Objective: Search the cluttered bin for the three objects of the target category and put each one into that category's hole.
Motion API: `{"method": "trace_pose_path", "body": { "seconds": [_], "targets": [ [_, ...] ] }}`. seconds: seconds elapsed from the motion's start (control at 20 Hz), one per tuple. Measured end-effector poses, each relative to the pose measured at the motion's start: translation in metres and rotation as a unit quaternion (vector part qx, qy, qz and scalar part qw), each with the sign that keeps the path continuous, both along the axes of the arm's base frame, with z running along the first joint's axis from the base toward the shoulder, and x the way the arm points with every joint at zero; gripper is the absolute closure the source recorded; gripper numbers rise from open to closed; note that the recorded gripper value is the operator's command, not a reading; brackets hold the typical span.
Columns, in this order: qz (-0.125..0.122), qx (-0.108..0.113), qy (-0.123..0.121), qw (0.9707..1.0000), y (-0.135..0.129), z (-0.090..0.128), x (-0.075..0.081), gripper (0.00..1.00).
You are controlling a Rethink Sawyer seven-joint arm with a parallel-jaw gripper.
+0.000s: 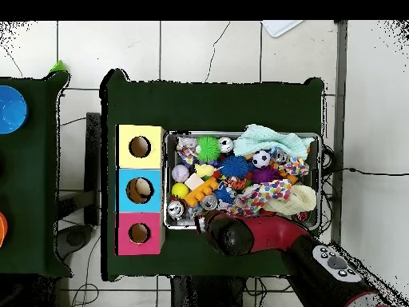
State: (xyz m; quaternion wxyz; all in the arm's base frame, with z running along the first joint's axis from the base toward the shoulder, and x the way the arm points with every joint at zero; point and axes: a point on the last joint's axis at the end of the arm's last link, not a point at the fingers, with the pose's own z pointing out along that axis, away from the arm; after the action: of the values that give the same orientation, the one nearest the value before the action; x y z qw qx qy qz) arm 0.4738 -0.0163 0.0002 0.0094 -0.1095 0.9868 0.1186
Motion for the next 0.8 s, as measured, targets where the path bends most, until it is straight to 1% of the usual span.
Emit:
{"method": "trace_pose_path", "body": {
  "seconds": [0.8],
  "targets": [
    [0.019,-0.002,-0.004,0.9998,0.001,-0.0096,-0.0018,0.0]
  ]
}}
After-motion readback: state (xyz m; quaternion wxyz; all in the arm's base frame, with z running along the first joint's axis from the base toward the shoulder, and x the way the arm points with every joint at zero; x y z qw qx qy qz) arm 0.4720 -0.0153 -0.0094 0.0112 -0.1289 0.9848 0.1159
